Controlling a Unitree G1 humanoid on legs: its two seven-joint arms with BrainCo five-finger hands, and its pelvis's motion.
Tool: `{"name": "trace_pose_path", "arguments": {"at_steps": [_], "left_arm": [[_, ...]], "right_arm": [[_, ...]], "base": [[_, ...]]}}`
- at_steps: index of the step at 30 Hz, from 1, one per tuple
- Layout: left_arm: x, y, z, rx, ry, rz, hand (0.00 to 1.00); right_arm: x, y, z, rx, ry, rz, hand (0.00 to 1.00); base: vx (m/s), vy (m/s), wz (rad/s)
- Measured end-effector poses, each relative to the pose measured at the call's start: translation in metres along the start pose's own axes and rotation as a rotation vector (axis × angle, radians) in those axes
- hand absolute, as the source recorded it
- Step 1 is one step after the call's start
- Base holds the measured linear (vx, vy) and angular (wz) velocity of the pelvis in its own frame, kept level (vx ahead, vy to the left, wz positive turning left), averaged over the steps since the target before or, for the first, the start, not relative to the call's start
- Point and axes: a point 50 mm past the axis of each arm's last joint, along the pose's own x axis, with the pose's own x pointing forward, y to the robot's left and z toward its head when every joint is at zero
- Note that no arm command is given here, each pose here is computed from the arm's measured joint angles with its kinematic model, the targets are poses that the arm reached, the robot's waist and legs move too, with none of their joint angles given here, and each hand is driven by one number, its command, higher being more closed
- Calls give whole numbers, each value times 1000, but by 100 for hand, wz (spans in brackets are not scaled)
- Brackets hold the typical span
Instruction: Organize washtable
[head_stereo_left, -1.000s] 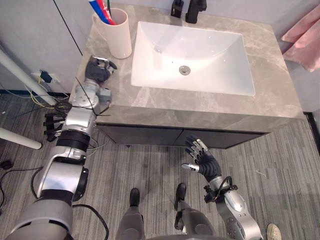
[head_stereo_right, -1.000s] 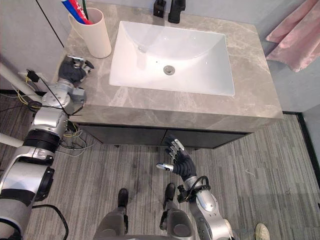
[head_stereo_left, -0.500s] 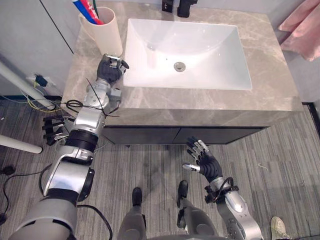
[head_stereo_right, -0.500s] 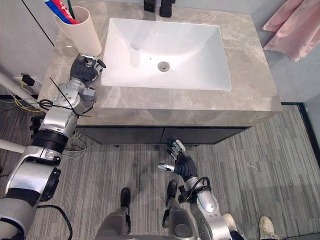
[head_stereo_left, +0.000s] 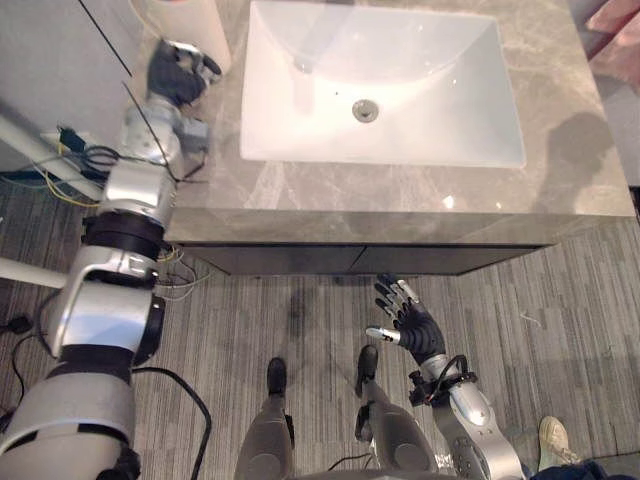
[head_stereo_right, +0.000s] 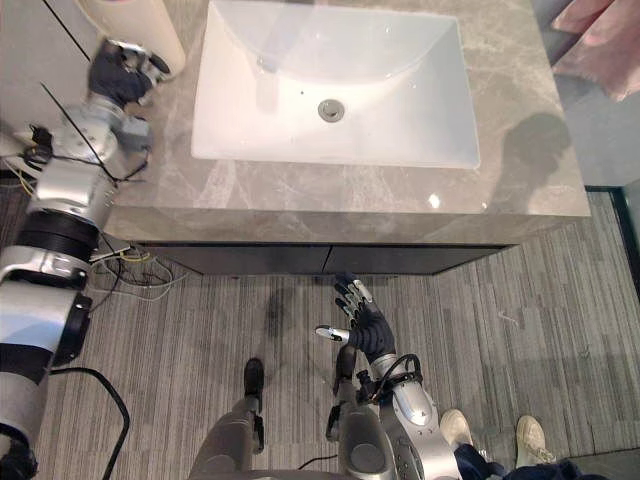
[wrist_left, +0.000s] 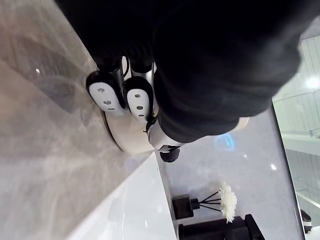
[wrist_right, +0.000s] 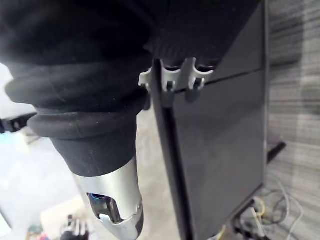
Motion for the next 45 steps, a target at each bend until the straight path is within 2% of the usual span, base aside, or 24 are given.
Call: {"name": "trace_pose_path", "arguments": {"at_steps": [7, 27, 33, 45], "left_arm": [[12, 37, 45, 56, -91, 78, 100], [24, 36, 119, 60, -284, 81, 100], [28, 51, 141, 44, -298, 140, 100], [26, 74, 149, 36, -289, 223, 100]], "right_arm": [[0, 1, 1, 0, -9, 2, 0], [1, 7, 2, 9, -33, 31, 0], [1, 7, 3, 10, -36, 26, 0], [0, 1, 5, 19, -45, 3, 0]], "base": [[39, 6, 4], [15, 8, 3], [15, 4, -3], [2, -1, -3]]}}
